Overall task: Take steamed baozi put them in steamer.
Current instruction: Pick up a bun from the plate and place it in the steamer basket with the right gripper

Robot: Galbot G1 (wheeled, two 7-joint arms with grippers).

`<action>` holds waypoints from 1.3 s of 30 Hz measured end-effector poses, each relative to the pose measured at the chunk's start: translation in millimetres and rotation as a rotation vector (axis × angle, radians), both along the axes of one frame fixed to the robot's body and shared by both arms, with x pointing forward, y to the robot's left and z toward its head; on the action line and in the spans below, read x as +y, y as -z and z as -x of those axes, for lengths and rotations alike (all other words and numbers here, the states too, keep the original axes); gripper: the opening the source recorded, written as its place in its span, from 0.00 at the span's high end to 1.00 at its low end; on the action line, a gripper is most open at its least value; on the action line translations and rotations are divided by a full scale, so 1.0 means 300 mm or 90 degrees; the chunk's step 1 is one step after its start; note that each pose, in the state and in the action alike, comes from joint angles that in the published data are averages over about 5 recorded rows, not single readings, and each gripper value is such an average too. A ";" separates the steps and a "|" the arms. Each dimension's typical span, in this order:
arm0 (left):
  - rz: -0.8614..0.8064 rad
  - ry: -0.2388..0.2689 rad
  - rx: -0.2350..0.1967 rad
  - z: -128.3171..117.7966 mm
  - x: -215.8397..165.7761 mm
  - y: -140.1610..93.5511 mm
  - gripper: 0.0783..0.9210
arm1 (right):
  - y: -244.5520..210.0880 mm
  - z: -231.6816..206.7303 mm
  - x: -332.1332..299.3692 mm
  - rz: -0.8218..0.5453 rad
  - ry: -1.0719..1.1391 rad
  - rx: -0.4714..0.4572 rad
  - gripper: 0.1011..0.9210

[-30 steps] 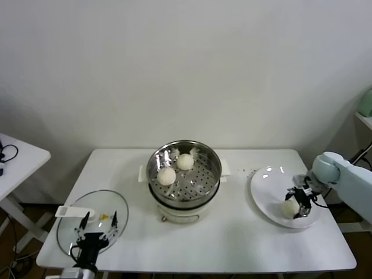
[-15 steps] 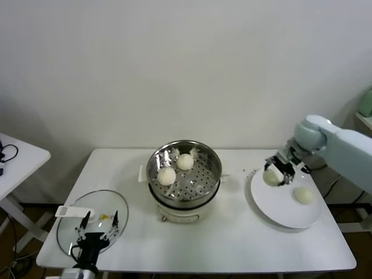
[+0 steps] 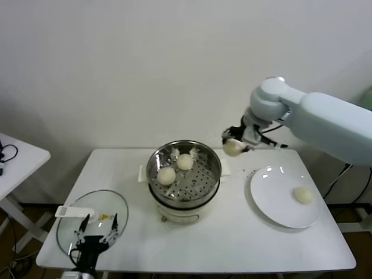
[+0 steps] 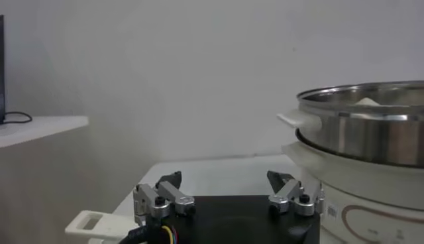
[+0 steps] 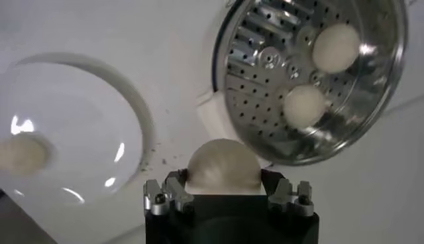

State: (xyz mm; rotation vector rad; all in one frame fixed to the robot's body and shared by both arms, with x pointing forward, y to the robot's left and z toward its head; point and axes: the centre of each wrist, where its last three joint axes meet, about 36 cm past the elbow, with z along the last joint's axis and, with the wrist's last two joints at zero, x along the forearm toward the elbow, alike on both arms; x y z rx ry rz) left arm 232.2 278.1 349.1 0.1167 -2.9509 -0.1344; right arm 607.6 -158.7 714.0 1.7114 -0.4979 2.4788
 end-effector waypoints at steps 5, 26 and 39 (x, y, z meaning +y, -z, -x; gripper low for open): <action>-0.002 -0.001 0.003 0.008 0.002 -0.001 0.12 | 0.042 0.027 0.168 0.024 -0.082 0.000 0.22; -0.004 0.000 0.014 0.005 0.002 0.008 0.12 | 0.320 0.108 0.490 0.109 -0.266 0.058 0.22; -0.004 -0.001 0.017 0.003 0.003 0.015 0.12 | 0.382 0.120 0.520 0.136 -0.316 0.066 0.22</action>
